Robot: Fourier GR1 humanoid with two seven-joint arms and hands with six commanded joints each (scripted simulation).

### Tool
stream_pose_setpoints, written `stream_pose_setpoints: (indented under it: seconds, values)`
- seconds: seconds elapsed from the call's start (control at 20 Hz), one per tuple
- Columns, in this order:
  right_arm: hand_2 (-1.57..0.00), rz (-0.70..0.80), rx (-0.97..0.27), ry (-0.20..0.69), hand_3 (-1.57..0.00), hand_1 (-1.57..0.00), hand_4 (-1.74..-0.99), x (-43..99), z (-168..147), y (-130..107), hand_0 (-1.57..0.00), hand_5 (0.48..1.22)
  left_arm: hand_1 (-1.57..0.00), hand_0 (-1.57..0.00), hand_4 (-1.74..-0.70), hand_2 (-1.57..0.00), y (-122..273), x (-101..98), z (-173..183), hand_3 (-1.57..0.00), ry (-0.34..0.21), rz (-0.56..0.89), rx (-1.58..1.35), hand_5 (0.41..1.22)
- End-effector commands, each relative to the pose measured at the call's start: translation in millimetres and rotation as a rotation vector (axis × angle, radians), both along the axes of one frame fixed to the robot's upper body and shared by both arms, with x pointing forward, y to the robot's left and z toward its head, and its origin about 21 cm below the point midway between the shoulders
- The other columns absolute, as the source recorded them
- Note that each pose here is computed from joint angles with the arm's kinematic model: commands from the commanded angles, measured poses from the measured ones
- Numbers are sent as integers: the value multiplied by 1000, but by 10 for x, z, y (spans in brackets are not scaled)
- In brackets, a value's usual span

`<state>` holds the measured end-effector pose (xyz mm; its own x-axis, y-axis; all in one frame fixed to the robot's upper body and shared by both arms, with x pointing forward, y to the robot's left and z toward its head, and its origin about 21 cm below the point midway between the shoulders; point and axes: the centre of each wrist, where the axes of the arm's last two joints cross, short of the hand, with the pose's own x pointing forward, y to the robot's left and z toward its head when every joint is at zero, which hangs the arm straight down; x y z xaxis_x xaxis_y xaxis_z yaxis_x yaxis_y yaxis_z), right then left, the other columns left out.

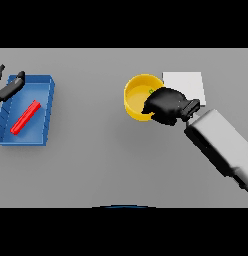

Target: Pick up the red beaker and tilt it to pour out 1 green nut into yellow bowl. Pick up the yellow bowl and place it on the metallic measuring scale.

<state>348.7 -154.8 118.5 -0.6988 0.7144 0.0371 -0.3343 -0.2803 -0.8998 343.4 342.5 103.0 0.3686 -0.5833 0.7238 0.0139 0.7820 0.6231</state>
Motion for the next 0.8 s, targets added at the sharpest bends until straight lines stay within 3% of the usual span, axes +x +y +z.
stream_pose_setpoints:
  seconds: [0.0,0.3,0.55,0.75]
  values:
    - [-1512,-1,1,-5,-1163,-1568,-1740,2,20,10,-1559,1220,1,1,-718,1,-22,7,3,1,7,1,0,686]
    - [-1536,-88,10,-80,-1153,-1570,-1741,201,99,-220,-1568,1221,1,1,-729,1,-20,-13,61,1,-4,2,3,715]
    - [-1539,-185,16,-94,-1145,-1571,-1741,420,61,-507,-1570,1221,1,1,-735,1,-24,-31,24,1,24,26,1,727]
    - [-1542,-261,16,-109,-1150,-1571,-1741,513,-53,-739,-1571,1221,1,1,-732,1,32,-32,38,1,31,31,6,735]
